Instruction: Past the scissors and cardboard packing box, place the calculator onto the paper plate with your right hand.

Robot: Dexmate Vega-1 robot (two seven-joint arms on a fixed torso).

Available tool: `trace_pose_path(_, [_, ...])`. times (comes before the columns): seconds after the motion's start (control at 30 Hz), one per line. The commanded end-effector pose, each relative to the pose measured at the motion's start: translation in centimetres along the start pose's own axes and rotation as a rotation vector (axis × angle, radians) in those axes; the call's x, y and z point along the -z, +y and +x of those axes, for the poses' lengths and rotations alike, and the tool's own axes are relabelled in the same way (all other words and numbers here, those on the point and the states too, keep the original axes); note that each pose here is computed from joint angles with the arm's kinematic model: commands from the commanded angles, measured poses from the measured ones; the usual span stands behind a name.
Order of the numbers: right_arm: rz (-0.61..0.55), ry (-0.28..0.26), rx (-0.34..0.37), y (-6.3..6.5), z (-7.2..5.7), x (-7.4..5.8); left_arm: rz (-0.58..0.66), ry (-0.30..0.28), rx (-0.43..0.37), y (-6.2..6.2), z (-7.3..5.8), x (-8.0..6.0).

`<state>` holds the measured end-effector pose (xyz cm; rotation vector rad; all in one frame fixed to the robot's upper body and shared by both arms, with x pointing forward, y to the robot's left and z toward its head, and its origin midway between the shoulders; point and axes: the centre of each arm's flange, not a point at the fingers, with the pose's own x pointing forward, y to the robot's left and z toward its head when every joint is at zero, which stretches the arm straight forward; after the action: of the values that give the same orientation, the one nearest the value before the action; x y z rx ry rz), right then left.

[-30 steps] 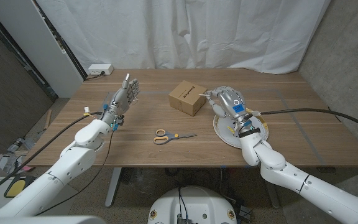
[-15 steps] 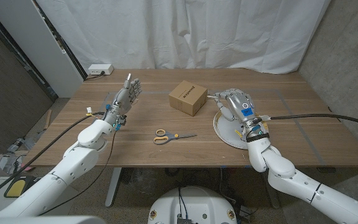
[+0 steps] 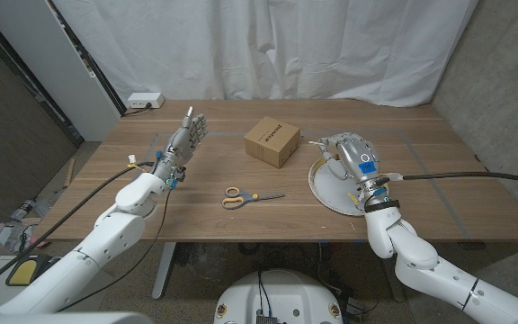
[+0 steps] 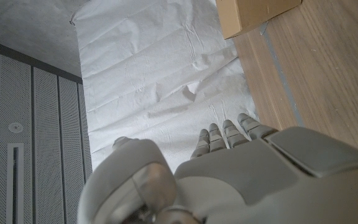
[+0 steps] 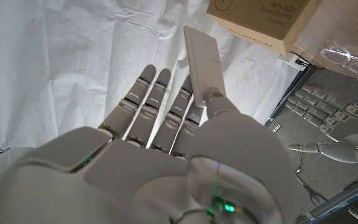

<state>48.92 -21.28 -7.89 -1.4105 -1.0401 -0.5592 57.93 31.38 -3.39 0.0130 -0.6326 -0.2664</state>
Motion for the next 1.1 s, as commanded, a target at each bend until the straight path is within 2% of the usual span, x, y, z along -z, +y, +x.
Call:
trace_pose_path(0.03, [-0.005,0.051,-0.022,-0.7,-1.0,0.3,-0.002,0.012,0.008,-0.6,0.7,0.3])
trace_pose_path(0.23, [-0.018,0.066,-0.040,-0.6,-1.4,0.4,0.006,0.015,0.029,-0.8,1.4,0.2])
trace_pose_path(0.5, [-0.042,0.084,-0.069,-0.1,-1.9,1.2,0.010,0.025,0.041,-0.6,1.9,0.0])
trace_pose_path(0.77, [-0.054,0.120,-0.093,0.4,-2.6,2.2,0.024,0.017,0.023,0.2,1.4,-0.8])
trace_pose_path(1.1, [-0.072,0.161,-0.112,0.6,-3.2,3.3,0.033,0.005,0.005,0.7,0.9,-1.4])
